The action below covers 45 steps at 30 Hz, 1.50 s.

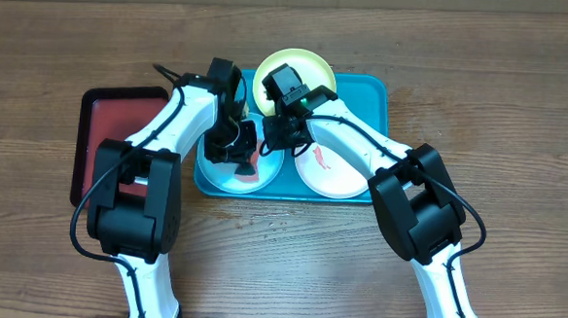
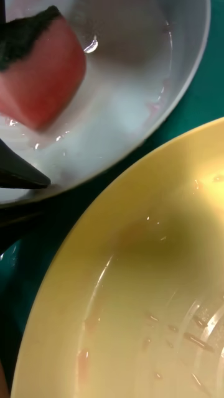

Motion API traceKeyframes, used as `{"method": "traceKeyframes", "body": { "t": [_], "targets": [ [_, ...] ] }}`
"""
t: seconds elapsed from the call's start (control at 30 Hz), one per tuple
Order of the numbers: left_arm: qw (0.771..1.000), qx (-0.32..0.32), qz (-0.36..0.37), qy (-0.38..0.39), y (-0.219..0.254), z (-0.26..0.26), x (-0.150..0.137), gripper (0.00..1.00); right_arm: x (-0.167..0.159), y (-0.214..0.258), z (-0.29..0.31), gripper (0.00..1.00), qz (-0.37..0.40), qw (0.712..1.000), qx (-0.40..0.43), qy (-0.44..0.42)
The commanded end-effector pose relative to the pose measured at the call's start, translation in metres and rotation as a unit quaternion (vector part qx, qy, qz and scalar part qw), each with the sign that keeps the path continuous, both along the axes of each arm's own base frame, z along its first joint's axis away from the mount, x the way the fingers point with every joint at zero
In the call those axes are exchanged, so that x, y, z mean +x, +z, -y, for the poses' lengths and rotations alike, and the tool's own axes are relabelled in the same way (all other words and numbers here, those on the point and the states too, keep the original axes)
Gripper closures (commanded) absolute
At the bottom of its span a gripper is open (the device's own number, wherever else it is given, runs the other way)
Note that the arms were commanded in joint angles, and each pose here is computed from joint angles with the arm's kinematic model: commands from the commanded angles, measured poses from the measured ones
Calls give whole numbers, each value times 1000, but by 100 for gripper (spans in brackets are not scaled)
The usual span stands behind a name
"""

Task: Clean dirty plates on tray and stack at the side
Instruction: 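Scrub the light blue plate with the sponge in left gripper, then return sponge to black tray with left gripper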

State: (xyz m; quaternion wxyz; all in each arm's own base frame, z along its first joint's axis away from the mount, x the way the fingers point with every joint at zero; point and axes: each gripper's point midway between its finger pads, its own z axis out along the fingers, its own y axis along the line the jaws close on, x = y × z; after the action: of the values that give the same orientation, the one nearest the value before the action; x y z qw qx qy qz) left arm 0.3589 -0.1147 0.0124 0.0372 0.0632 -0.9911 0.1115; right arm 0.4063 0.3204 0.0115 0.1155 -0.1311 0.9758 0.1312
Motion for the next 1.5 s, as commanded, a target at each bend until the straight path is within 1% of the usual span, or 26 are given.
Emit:
{"method": "traceKeyframes", "body": {
  "t": [0.0, 0.1, 0.17, 0.23, 0.3, 0.53, 0.7, 0.83, 0.97, 1.03, 1.1, 1.27, 1.33, 1.37, 1.47],
  "targets": [
    [992, 127, 3, -12, -13, -45, -6, 96, 3, -3, 0, 86, 2, 1000, -3, -2],
    [972, 236, 18, 12, -7, -83, -1, 96, 3, -3, 0, 86, 2, 1000, -3, -2],
    [959, 282, 31, 24, 1, -98, 4, 96, 3, -3, 0, 86, 2, 1000, -4, -2],
    [950, 308, 44, 36, 10, -106, 12, 96, 3, -3, 0, 86, 3, 1000, -4, -2],
    [945, 319, 57, 45, 20, -109, 20, 96, 4, -3, 0, 86, 4, 1000, -3, -2],
    [944, 303, 115, 70, 72, -102, 61, 96, 4, -3, 0, 86, 4, 1000, -3, -2],
    [951, 261, 119, 114, 93, -106, 70, 96, 3, -3, 0, 87, 3, 1000, -3, -2],
    [958, 219, 91, 159, 89, -132, 66, 96, 5, -2, -1, 91, 7, 1000, -1, -2],
    [964, 143, 61, 216, 84, -162, 60, 96, 5, -2, -1, 92, 7, 1000, 0, -2],
    [964, 125, 53, 228, 82, -177, 56, 96, 6, -2, -2, 92, 9, 1000, 1, -2],
    [960, 128, 44, 246, 78, -193, 50, 96, 7, -1, -3, 92, 12, 1000, 3, -2],
    [956, 130, 29, 260, 56, -219, 36, 96, 8, -1, -3, 92, 14, 1000, 5, -2],
    [955, 130, 25, 266, 44, -223, 31, 96, 8, -1, -4, 92, 14, 1000, 5, -2],
    [955, 130, 22, 267, 39, -223, 29, 96, 9, -1, -4, 96, 15, 1000, 5, -2],
    [955, 131, 17, 267, 31, -223, 24, 96, 9, 0, -4, 96, 16, 1000, 6, -2]
  ]
}}
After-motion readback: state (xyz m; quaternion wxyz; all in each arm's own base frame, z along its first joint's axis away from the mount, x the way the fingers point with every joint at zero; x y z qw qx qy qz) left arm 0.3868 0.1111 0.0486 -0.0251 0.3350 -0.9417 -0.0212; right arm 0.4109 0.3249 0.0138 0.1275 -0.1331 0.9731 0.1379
